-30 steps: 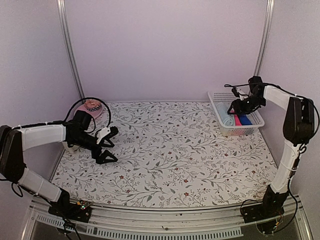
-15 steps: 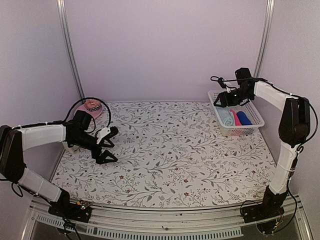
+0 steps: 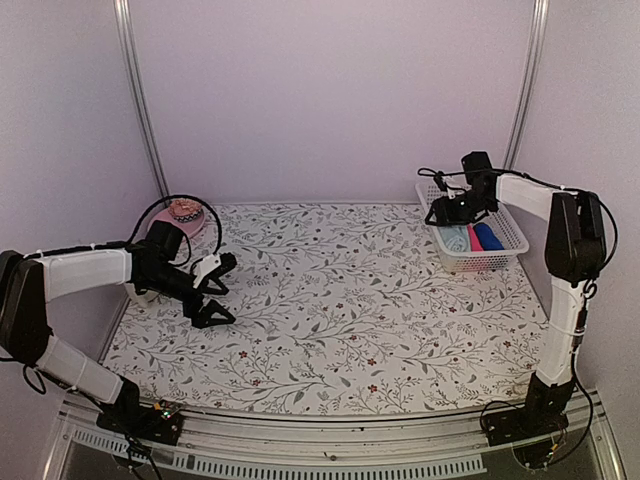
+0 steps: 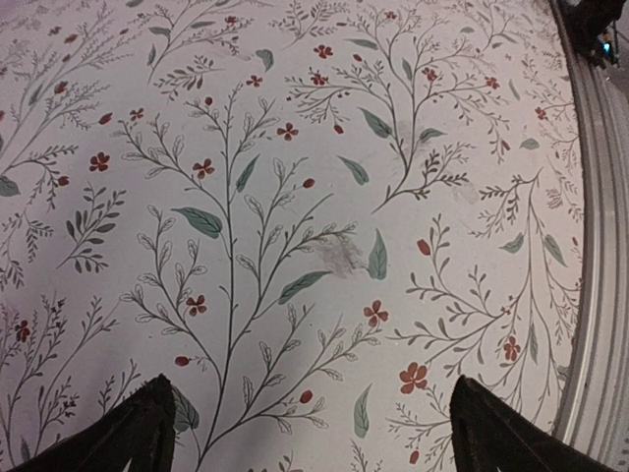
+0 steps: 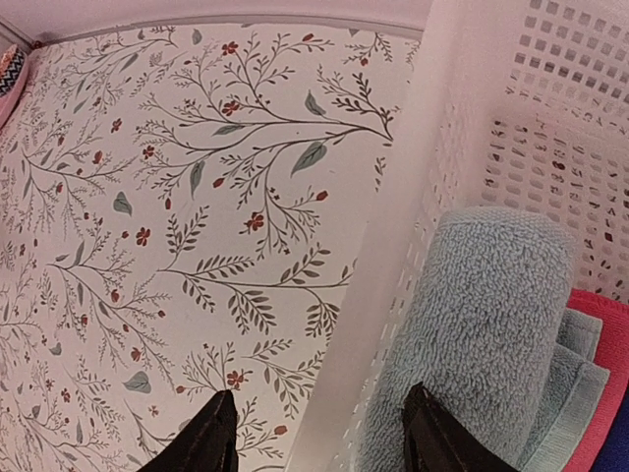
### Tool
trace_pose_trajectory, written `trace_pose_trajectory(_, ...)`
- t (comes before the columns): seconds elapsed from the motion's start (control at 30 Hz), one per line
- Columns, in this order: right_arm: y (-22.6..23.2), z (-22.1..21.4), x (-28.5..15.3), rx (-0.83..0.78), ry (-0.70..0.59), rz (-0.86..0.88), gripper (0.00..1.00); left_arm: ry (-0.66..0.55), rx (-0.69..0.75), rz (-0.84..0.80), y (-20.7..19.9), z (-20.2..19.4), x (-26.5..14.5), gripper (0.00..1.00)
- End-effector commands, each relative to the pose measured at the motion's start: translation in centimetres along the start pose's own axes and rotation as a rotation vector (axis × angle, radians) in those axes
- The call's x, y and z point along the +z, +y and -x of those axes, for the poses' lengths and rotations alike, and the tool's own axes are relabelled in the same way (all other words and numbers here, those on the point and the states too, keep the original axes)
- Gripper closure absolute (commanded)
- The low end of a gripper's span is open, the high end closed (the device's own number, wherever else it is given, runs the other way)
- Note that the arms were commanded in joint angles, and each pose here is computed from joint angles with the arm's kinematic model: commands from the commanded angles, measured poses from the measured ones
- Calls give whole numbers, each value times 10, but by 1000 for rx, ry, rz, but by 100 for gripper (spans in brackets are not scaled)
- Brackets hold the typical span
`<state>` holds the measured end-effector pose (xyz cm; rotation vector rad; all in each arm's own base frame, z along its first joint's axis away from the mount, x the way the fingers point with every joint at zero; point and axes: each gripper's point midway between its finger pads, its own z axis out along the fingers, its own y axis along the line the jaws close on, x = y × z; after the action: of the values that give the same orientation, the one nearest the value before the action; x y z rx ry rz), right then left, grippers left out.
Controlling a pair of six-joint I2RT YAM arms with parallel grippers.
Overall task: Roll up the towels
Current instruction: Adjust the towel in the bin.
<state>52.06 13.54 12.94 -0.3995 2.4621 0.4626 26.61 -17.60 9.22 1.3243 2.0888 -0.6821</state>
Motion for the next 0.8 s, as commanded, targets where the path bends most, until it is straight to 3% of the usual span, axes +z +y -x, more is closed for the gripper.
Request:
trace_pose_trajectory(0.0,-28,-8,-10,61,-10,-111,41,-6,-10,2,3,-2,0,3)
trace_pose_trajectory(0.77,-71,-45,-30,80,54,-253,45,-3,-17,2,4,-3,1,3)
